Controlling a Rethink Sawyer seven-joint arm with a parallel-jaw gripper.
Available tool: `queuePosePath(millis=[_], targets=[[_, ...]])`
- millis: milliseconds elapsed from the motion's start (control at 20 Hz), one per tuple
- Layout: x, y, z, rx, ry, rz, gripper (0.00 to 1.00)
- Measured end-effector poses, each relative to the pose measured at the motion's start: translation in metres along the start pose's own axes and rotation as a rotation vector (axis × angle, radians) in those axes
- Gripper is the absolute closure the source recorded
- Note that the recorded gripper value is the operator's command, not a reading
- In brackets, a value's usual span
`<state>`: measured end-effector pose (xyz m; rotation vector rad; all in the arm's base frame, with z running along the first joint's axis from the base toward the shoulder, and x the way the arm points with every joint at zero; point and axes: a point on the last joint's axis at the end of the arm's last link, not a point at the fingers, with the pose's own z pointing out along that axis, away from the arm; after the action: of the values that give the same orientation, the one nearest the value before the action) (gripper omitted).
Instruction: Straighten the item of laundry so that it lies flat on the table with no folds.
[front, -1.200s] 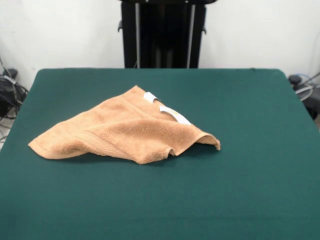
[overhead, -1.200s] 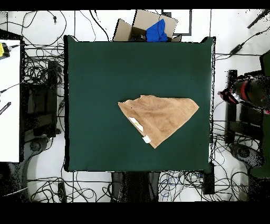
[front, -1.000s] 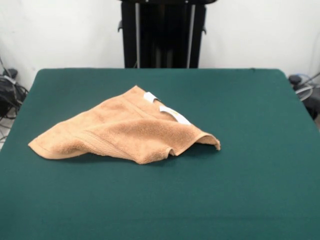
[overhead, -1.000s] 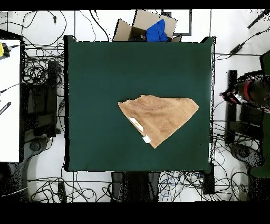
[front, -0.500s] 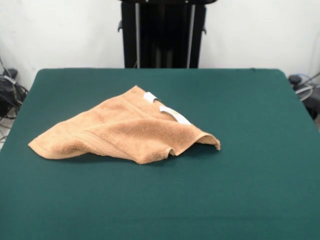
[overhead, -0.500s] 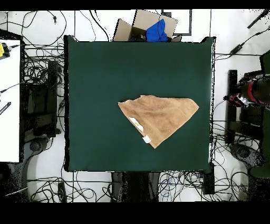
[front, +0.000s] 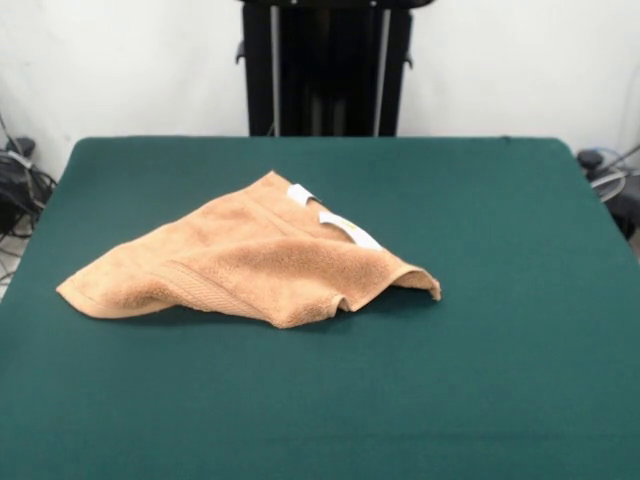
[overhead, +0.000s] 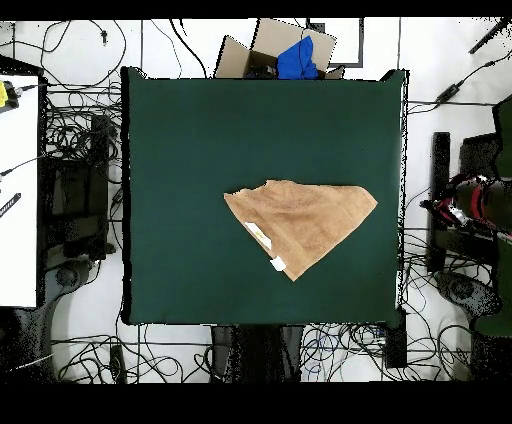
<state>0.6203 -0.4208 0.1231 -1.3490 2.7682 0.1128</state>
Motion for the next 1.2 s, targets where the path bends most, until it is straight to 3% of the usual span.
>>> queuePosePath(millis=[200,450,850,1000,1200], targets=[[0.032,0.024,0.021,0.005,-0.045,0.047,0.0],[0.044,0.047,0.036,-0.018,-0.068,0.064,0.0],[0.024,0.087,0.056,-0.055,-0.084,0.052,0.0],[0.013,0.108,0.059,-0.07,-0.053,0.061,0.0],[0.001,0.136,0.046,-0.092,0.026,0.095,0.0]])
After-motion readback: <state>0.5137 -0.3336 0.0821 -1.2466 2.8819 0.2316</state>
